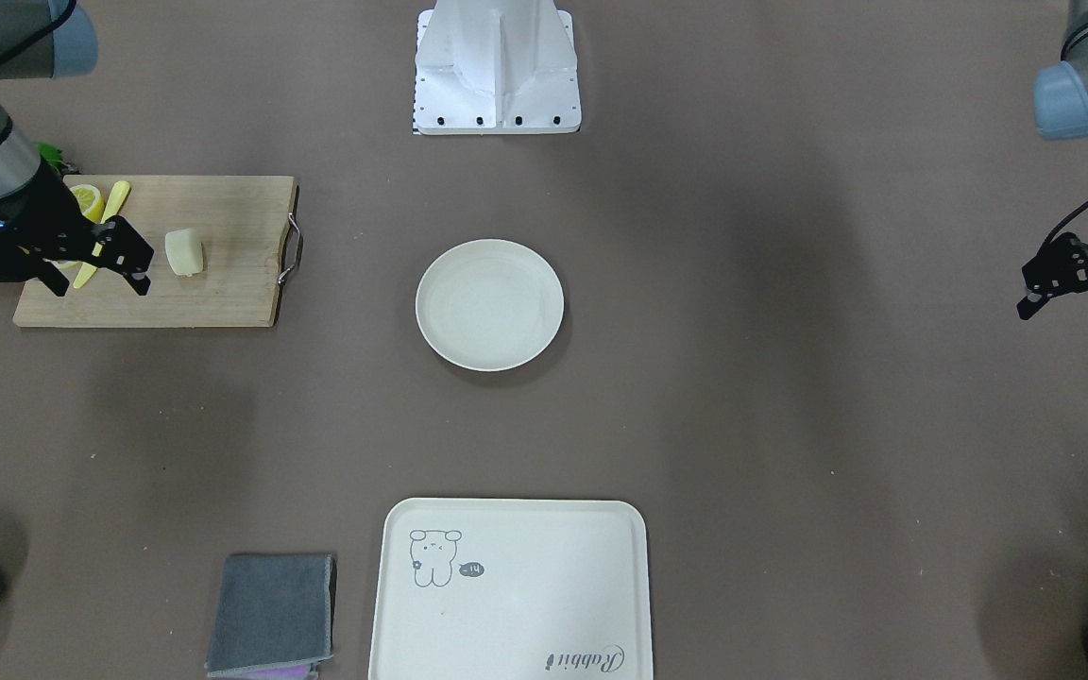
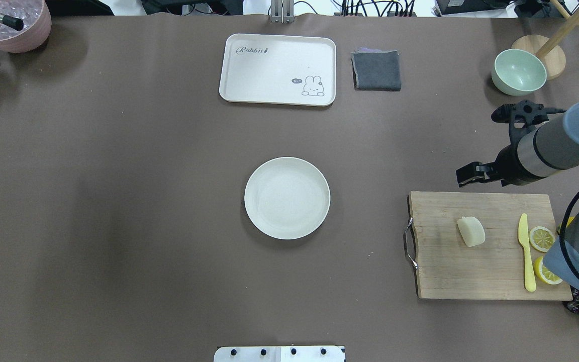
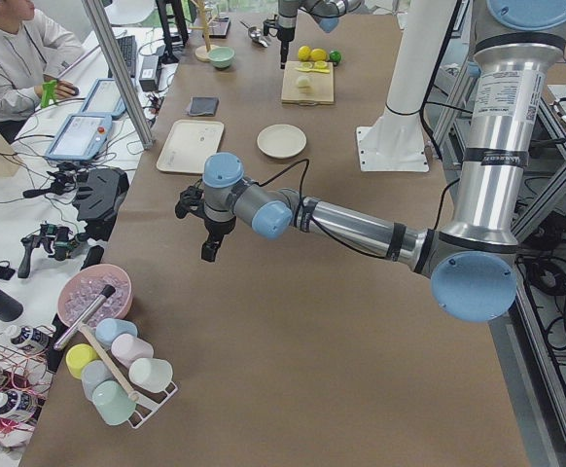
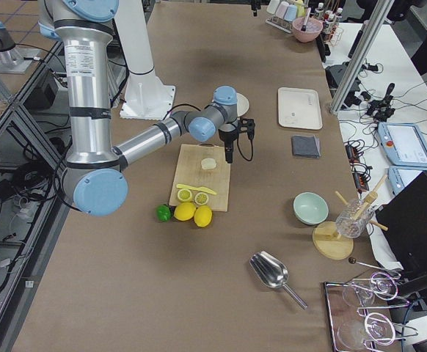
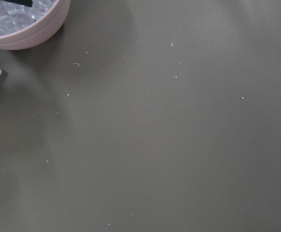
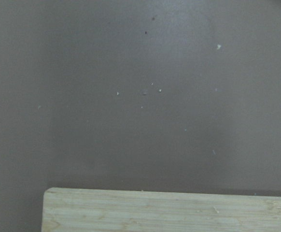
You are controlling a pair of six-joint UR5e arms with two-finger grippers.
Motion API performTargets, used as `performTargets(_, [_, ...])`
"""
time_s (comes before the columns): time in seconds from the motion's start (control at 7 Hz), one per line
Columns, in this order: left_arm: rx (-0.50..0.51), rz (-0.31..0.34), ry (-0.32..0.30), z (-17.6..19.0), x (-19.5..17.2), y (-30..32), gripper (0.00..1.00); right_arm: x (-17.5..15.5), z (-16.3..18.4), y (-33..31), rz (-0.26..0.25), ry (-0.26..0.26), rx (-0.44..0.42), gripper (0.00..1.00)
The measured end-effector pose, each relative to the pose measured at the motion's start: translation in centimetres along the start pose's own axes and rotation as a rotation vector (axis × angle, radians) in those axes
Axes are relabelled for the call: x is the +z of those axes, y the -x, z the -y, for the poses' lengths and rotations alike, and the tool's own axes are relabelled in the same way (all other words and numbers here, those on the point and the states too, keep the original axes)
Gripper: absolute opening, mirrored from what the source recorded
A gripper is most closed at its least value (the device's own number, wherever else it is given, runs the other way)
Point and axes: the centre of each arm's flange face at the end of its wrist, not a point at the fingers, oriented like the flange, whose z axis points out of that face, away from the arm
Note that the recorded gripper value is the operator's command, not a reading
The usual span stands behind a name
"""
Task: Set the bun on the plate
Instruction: 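Lower the right gripper onto the white bun and grasp it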
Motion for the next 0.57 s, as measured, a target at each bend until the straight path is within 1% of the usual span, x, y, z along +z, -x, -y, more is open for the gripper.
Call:
performTargets(0.29, [0.002,0.001,-0.001,0.0,-0.1,0.1,0.98,2.3,-2.9,1.3,-0.008,0.032,-0.056,0.95])
performTargets(0.57, [0.003,-0.001,-0.002,0.0,-0.2,0.1,0.98,4.1,-5.0,1.3,-0.034,0.055,-0.091,0.92])
